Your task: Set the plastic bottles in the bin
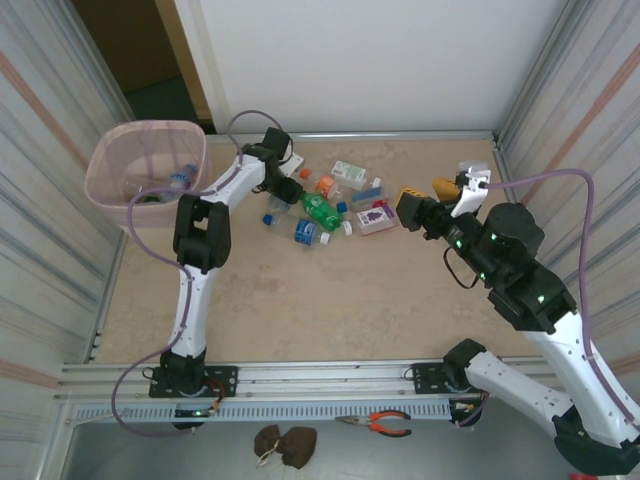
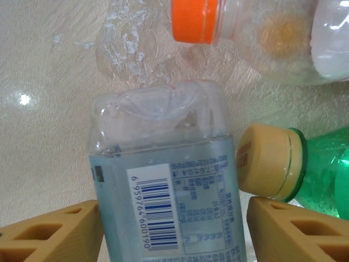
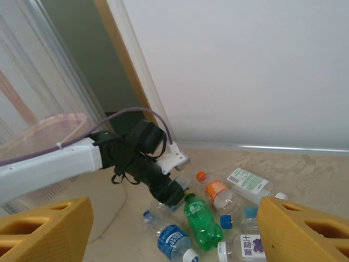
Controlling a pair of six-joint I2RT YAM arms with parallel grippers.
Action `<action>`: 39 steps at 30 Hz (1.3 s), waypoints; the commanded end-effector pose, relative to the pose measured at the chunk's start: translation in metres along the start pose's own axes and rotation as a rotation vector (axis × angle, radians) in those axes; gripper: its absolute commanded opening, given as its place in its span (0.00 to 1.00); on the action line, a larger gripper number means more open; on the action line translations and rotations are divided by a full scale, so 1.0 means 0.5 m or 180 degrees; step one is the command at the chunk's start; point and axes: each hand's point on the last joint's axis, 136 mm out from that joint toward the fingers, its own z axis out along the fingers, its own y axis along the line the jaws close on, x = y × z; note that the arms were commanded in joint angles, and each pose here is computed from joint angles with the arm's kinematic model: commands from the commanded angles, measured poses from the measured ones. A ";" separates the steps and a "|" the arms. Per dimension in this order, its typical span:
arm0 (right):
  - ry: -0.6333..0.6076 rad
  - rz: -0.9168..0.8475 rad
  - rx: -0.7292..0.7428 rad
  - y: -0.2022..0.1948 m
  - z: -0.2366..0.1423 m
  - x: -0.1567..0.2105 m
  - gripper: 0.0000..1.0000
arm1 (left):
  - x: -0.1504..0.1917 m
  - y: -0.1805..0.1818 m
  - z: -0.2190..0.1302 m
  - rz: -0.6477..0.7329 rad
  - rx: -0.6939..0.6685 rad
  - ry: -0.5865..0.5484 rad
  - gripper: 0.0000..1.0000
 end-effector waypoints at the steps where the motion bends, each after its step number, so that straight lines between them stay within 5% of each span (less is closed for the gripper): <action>1: -0.0035 0.0055 0.0072 -0.010 0.005 0.003 0.78 | 0.002 0.001 0.000 -0.0052 0.0069 0.0037 0.67; 11: -0.0024 0.0043 0.0083 -0.013 0.003 0.007 0.78 | 0.008 0.001 0.016 -0.0064 0.0068 0.0094 0.67; 23: -0.0087 0.0089 0.0126 -0.021 -0.024 0.001 0.78 | -0.004 0.008 -0.008 -0.0071 0.0025 0.0024 0.55; 39: -0.0181 0.0097 0.0083 -0.018 -0.053 -0.019 0.77 | -0.148 0.023 -0.287 -0.0110 -0.0100 -0.1005 0.52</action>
